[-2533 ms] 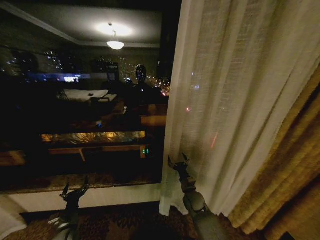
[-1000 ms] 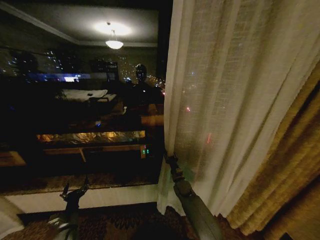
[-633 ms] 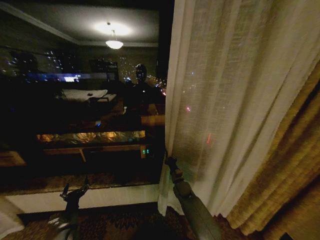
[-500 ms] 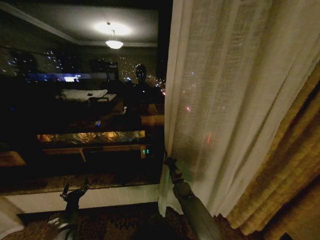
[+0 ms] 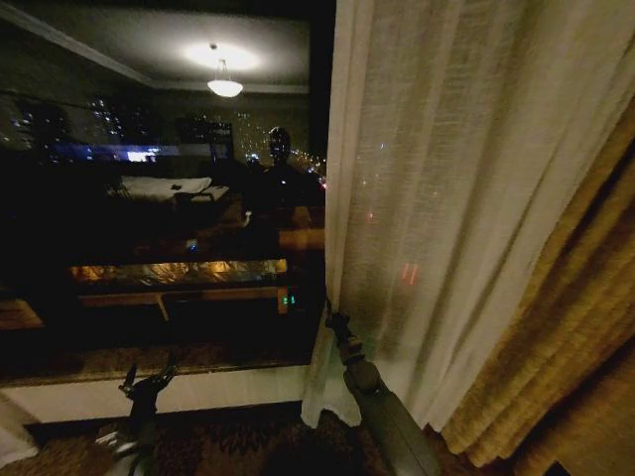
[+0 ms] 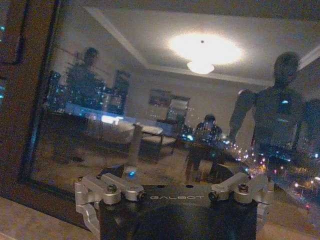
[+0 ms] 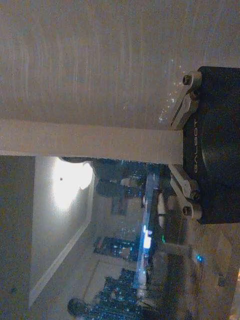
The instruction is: Open the curtains by pulling them apart, changing their state from closed to fully open.
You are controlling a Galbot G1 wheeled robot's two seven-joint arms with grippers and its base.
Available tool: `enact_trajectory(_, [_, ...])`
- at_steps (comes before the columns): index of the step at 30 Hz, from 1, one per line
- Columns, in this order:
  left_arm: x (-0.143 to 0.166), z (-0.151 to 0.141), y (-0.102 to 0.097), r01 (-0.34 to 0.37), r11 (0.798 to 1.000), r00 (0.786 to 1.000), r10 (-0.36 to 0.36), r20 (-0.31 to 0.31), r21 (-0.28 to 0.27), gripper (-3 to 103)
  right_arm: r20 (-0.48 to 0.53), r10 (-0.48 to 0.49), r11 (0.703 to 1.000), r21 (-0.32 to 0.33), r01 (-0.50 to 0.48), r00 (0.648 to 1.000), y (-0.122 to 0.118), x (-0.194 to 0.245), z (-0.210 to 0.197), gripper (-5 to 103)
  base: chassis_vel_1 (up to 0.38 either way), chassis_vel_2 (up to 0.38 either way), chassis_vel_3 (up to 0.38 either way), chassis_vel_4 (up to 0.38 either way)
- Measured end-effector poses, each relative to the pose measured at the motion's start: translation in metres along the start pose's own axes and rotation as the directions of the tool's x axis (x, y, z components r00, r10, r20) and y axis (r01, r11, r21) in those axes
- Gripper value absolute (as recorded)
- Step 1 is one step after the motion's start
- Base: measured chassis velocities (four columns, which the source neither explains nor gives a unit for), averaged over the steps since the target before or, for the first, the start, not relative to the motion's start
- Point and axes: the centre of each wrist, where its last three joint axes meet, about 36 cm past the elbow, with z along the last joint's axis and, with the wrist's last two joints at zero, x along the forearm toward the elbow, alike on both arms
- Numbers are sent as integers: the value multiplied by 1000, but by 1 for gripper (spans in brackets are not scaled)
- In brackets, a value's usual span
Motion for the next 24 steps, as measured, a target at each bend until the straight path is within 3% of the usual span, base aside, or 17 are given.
enact_trajectory(24, [0, 0, 0, 0, 1000, 1000, 0, 0, 0, 100, 37, -5, 1000, 7, 5, 999, -2, -3, 2, 0, -312, -308, 313, 303])
